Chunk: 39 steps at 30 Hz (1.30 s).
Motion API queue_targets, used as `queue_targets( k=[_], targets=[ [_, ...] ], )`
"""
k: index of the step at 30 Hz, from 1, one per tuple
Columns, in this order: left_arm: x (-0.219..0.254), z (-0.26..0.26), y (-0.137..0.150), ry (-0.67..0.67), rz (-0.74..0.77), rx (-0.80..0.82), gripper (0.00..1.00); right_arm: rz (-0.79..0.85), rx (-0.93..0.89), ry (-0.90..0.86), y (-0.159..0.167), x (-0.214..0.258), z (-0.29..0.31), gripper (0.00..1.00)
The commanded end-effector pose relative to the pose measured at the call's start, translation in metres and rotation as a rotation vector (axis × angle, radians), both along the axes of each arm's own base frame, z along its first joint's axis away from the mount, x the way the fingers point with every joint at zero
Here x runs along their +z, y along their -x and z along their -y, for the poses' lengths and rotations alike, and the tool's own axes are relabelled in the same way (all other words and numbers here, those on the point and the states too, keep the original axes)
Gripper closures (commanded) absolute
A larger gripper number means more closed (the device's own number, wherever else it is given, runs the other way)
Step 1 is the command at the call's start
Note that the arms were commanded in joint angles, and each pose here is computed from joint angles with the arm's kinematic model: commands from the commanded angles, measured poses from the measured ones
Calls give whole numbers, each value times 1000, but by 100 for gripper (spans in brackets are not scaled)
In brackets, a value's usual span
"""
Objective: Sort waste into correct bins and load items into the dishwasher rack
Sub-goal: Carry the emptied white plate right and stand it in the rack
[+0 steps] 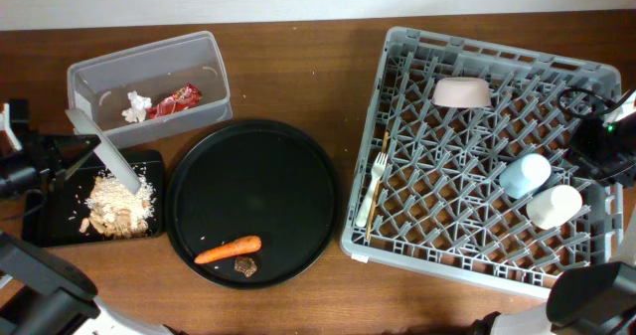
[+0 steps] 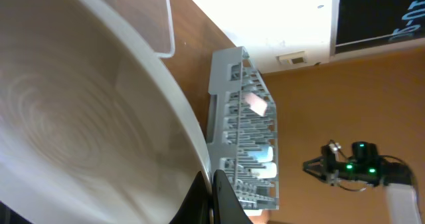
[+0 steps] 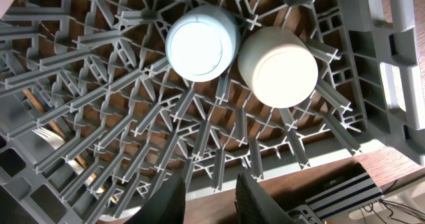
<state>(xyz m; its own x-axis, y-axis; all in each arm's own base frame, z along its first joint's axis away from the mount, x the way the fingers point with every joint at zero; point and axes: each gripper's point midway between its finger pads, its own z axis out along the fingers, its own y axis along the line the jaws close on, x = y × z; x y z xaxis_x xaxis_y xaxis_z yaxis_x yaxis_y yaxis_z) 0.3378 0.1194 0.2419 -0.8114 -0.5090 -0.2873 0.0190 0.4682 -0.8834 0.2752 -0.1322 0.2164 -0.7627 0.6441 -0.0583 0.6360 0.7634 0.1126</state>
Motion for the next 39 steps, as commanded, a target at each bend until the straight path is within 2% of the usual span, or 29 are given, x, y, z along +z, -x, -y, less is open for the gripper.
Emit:
queue_targets(
  k=[1,3,8,12,17,21,23,27,31,39],
  targets=[
    [15,4,1,-9,27,4,100,11,14,-5,-1,2,-4,71],
    [21,20,-1,-20,39,-37,100,10,14,-5,0,2,-4,71],
    [33,121,-2,-171,99,-349,100,7,14,-7,0,2,-4,71],
    [49,226,-1,-179,288,-638,100,6,15,-7,0,2,-5,71],
    [54,341,-5,-224,466,-846,100,6,15,-7,1,2,-5,71],
    [76,433,17,-203,745,-1001,100,6,15,-7,0,2,-5,71],
    [80,459,27,-177,804,-1038,100,7,15,-7,0,2,-5,71],
    [56,498,21,-116,747,-1061,100,7,15,-7,0,2,-5,71],
    [30,519,9,28,679,-1100,100,7,15,-7,0,2,-5,71],
    [-27,525,-19,28,570,-1074,100,7,15,-7,0,2,-5,71]
  ],
)
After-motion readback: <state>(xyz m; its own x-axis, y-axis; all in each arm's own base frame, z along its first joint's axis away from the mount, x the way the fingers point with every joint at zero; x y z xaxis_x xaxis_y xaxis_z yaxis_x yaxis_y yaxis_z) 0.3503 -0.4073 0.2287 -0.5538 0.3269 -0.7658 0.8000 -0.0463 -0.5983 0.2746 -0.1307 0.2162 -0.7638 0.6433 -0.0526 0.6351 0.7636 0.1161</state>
